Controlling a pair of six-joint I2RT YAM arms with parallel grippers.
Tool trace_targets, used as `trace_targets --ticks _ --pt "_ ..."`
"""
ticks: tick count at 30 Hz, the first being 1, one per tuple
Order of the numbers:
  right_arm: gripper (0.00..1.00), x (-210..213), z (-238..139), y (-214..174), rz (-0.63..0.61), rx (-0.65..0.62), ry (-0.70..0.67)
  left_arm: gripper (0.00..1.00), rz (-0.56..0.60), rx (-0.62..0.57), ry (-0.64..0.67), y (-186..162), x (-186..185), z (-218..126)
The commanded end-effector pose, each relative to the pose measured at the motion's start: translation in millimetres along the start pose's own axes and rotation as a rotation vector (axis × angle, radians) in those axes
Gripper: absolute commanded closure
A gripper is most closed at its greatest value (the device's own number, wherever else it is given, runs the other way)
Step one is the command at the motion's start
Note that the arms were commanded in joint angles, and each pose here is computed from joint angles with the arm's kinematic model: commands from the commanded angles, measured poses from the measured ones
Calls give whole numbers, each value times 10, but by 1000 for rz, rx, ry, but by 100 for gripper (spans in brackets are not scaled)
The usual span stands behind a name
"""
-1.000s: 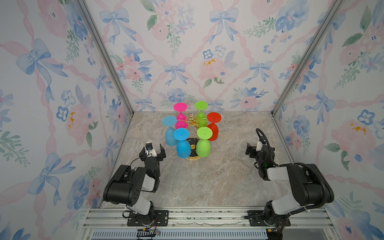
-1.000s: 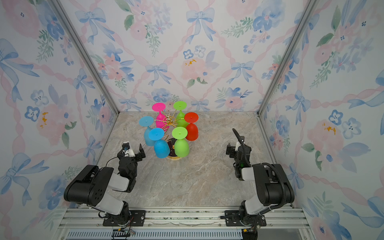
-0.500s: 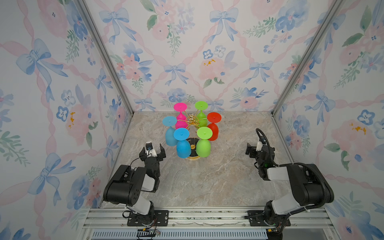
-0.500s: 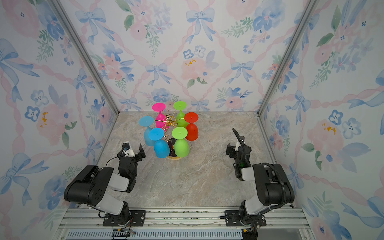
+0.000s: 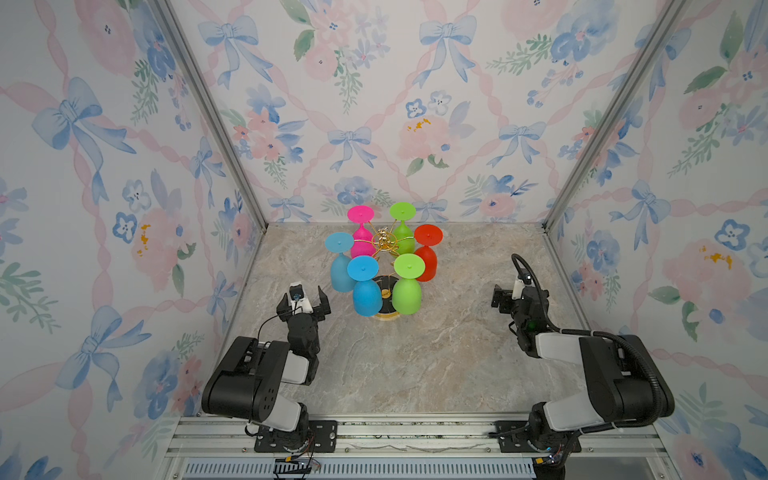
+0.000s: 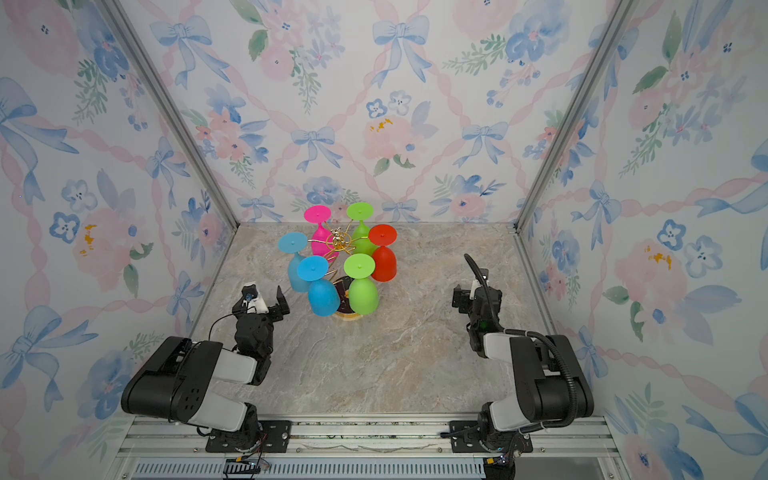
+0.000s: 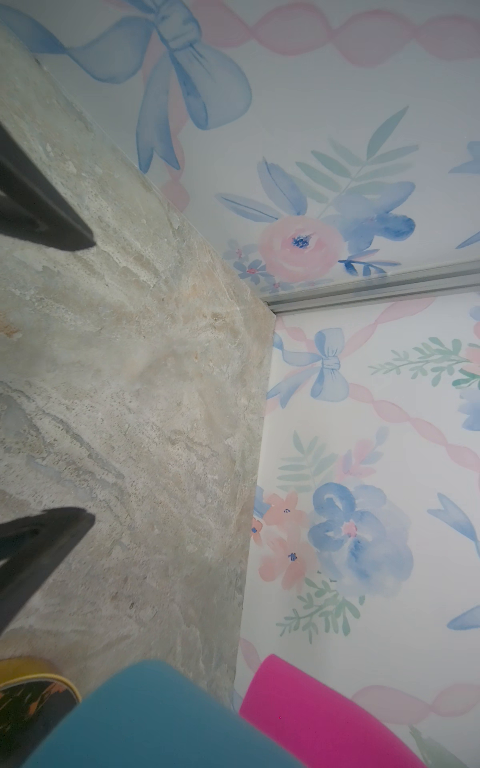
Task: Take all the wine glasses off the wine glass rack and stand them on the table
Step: 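Raise both arms and reach the right gripper toward the nearest green glass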
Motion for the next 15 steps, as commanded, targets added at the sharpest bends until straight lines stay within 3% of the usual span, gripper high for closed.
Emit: trace_targets --ticks 1,6,9,15 --pt "3 -8 -63 168 1 67 -57 2 -34 14 64 147 69 -13" --pt "3 3 -246 373 74 129 -75 2 -106 32 118 347 194 -145" --pt "3 68 -379 514 124 207 -17 2 -127 44 132 502 234 -193" --pt "2 204 -705 791 237 277 133 2 -199 73 17 838 146 -202"
Point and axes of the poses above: each gripper's point midway between its finger pads, its own z axis out along the fingers, its own x axis along the line the jaws close on, y = z × x, the point moved 7 cm from there along -z, back along the fingers, and after that the axes turned 6 degrees about z, right-handed, at the moved point
